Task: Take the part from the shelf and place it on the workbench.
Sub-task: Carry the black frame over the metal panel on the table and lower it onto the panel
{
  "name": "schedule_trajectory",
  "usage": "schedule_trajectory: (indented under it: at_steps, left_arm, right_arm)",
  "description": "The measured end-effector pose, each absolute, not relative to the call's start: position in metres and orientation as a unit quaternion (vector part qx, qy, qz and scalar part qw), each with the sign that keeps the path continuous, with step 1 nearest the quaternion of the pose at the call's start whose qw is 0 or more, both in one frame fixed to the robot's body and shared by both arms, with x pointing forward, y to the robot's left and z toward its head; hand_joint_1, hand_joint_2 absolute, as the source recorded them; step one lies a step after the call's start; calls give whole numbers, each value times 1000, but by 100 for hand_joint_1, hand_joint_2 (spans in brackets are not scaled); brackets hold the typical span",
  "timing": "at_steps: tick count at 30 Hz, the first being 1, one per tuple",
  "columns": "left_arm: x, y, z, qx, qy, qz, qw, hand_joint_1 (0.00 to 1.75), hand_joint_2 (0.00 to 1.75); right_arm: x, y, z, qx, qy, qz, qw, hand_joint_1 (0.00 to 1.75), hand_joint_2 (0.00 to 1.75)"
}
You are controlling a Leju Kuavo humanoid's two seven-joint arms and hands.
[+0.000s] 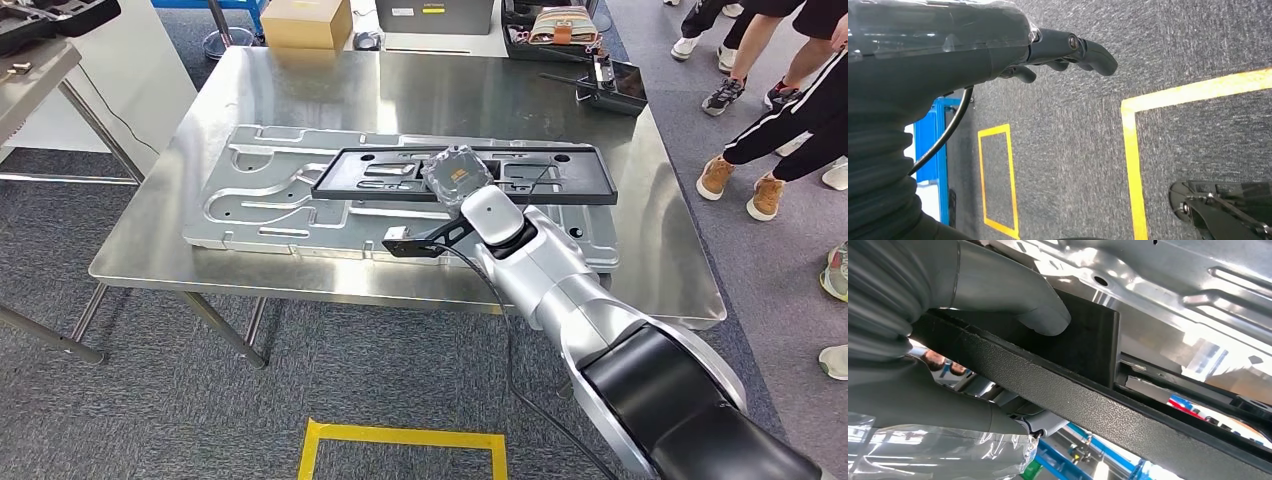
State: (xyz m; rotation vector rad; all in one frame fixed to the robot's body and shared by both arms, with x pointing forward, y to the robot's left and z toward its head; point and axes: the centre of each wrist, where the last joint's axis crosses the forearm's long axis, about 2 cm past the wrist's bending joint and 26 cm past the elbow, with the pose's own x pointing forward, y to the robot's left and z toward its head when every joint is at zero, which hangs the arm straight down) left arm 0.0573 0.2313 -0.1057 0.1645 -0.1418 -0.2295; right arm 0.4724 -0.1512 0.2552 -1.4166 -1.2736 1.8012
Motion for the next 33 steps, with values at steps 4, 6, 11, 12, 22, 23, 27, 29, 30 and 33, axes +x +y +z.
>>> schedule_trajectory:
  at_steps: [4, 6, 11, 12, 22, 23, 27, 29, 30, 33]
  left_arm:
    - [57, 233, -106, 81, -75, -124, 986, 0, 175]
    - [57, 233, -106, 81, -76, -128, 986, 0, 175]
    - [57, 235, -106, 82, -77, -130, 985, 0, 175]
    - [57, 235, -106, 82, -77, -130, 985, 0, 175]
    - [57, 236, -106, 83, -74, -129, 985, 0, 175]
    - [57, 236, -106, 83, -73, -129, 986, 0, 175]
    - [57, 236, -106, 83, -72, -129, 986, 0, 175]
    - [57, 236, -106, 83, -72, -129, 986, 0, 175]
    - [57, 236, -106, 83, -72, -128, 986, 0, 175]
    - [57, 236, -106, 84, -73, -127, 986, 0, 175]
  right_arm:
    - [472, -154, 251, -523, -472, 661, 258, 175, 175]
    - [471, -155, 249, -524, -474, 659, 257, 175, 175]
    - [471, -157, 246, -525, -476, 657, 256, 175, 175]
    - [470, -157, 246, -525, -476, 658, 257, 175, 175]
    - [469, -157, 242, -522, -476, 659, 258, 175, 175]
    - [469, -157, 242, -522, -476, 659, 258, 175, 175]
    - [469, -157, 242, -522, -479, 658, 256, 175, 175]
    - [469, -157, 242, -522, -479, 658, 255, 175, 175]
    - [469, -157, 242, -522, -479, 658, 255, 175, 175]
    - [469, -157, 242, -522, -480, 659, 253, 175, 175]
